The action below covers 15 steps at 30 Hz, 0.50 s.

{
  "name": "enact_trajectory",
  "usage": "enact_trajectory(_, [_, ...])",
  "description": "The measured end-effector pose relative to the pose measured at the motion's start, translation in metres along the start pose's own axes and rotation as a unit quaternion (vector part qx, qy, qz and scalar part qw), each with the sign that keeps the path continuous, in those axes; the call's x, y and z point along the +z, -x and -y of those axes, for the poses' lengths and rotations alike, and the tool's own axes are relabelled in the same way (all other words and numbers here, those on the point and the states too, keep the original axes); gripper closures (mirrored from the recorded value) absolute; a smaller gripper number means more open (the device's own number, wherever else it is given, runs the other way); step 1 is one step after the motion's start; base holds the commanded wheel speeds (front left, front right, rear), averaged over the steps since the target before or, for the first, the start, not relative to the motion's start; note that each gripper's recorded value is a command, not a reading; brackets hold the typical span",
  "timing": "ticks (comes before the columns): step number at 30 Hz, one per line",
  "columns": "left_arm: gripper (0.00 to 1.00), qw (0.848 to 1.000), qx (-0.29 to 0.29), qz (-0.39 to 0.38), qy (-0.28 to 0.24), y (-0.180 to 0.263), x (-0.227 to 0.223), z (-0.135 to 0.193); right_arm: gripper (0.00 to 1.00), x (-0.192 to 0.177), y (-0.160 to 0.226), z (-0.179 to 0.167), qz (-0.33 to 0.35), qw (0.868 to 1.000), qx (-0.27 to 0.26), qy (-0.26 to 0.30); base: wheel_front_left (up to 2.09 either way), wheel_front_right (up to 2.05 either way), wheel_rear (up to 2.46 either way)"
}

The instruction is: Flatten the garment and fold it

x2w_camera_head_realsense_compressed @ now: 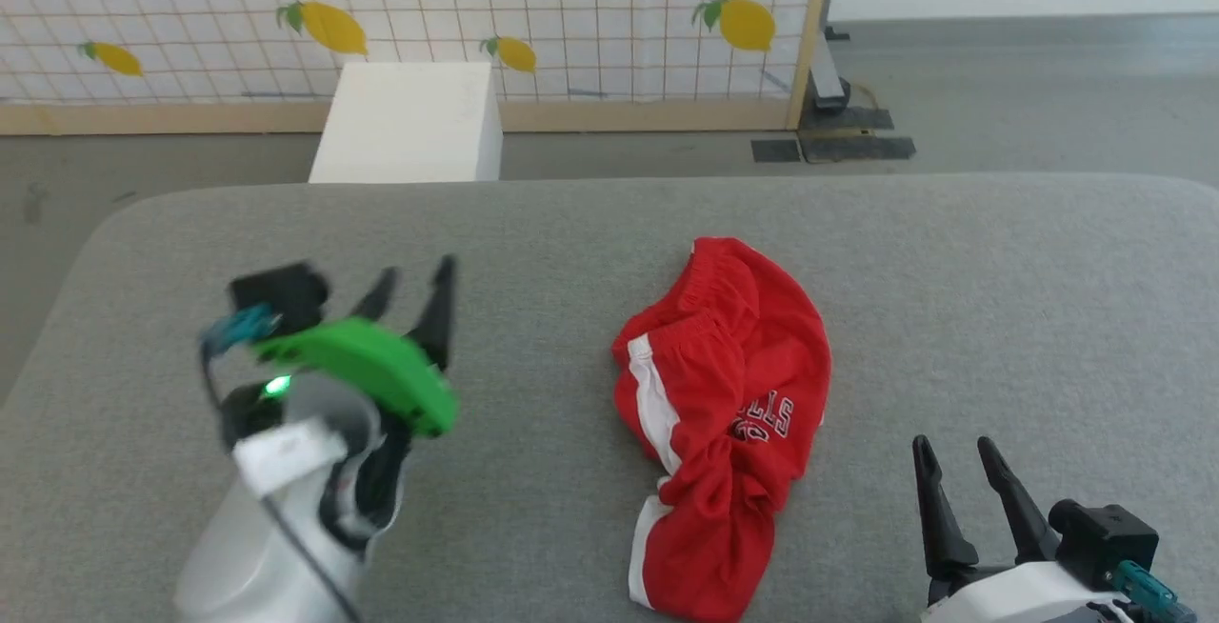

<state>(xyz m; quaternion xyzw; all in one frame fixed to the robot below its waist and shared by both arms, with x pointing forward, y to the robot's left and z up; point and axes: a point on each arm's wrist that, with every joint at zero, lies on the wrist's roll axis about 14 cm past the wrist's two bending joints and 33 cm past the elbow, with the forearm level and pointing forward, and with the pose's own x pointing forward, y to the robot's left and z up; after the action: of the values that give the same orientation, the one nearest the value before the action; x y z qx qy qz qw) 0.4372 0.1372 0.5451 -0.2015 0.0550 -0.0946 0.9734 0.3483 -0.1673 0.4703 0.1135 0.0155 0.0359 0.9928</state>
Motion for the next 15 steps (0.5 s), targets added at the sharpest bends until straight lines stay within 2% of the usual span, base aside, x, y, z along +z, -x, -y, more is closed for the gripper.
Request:
enact_trajectory(4, [0.00, 0.994, 0.051, 0.092, -0.042, 0.029, 0.015, -0.035, 0.00, 0.001, -0.001, -0.005, 0.002, 1.000, 0.008, -0.003, 0.00, 0.00, 0.00])
enact_trajectory(8, [0.00, 0.990, 0.082, 0.101, -0.061, 0.054, -0.002, -0.053, 0.00, -0.005, 0.000, -0.005, -0.010, 1.000, 0.006, -0.006, 0.00, 0.00, 0.00])
enact_trajectory(13, [0.00, 0.988, 0.091, 0.108, -0.058, 0.068, -0.012, -0.047, 0.00, -0.026, 0.000, 0.004, -0.066, 0.998, -0.010, -0.020, 0.00, 0.00, 0.00])
enact_trajectory(15, [0.00, 0.987, 0.092, 0.114, -0.065, 0.070, -0.012, -0.044, 0.00, -0.041, -0.005, 0.008, -0.117, 0.993, -0.015, -0.020, 0.00, 0.00, 0.00])
